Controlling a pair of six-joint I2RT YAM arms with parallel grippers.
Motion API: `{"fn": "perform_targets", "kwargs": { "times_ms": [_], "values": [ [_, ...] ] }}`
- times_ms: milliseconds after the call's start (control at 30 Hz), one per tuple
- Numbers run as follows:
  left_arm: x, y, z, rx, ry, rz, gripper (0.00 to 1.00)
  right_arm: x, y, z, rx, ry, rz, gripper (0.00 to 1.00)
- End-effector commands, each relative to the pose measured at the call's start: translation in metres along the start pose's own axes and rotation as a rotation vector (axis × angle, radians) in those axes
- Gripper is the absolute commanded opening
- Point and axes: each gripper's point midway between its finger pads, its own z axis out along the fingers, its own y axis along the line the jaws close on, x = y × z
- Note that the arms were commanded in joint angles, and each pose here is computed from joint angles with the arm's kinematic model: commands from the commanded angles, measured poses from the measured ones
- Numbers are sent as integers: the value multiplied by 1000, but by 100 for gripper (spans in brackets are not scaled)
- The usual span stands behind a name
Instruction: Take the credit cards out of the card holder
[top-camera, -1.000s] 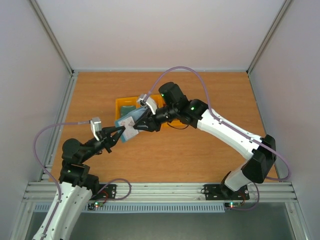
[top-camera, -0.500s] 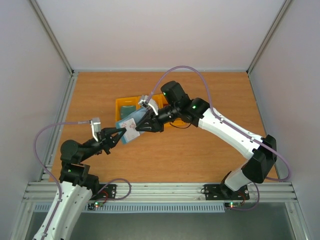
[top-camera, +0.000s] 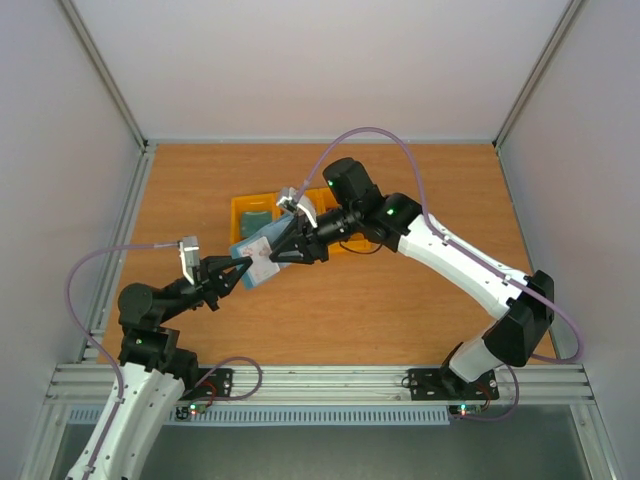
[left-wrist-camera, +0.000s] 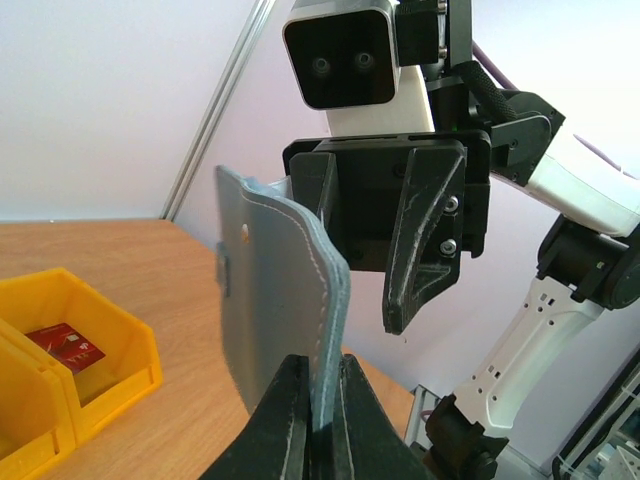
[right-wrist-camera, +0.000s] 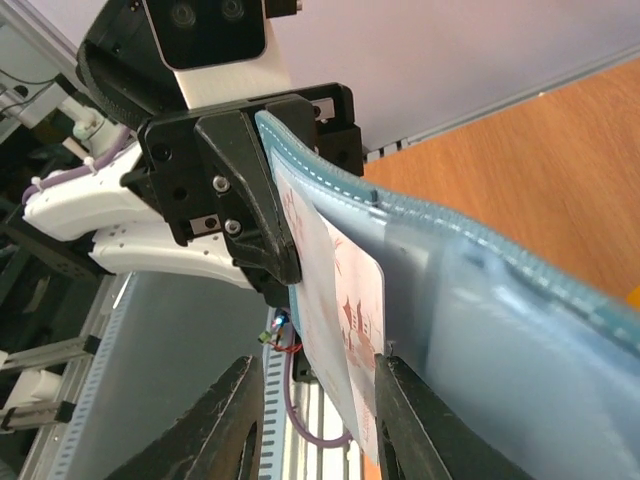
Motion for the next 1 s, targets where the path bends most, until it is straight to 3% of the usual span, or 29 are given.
{"fn": "perform_targets", "kwargs": {
  "times_ms": [0, 267, 367, 533, 767, 967],
  "values": [
    [-3, -24, -2, 102, 6, 69, 0, -23, 11, -4, -32, -57, -89, 34],
    [-6, -15, -2, 53, -26, 49, 0, -25, 6, -10, -4, -77, -58, 30],
    [-6, -13, -2, 47, -27, 46, 0, -12, 12, 5, -36, -25, -58, 28],
    [-7, -10, -2, 30, -36, 39, 0, -4, 29, 4, -100, -17, -70, 18],
    [-7, -5, -1, 15, -39, 22, 0, 12, 39, -2, -146, 8, -48, 17],
    [-4, -7, -1, 28, -29, 27, 0, 9, 34, -3, -123, -2, -48, 1]
  ]
}}
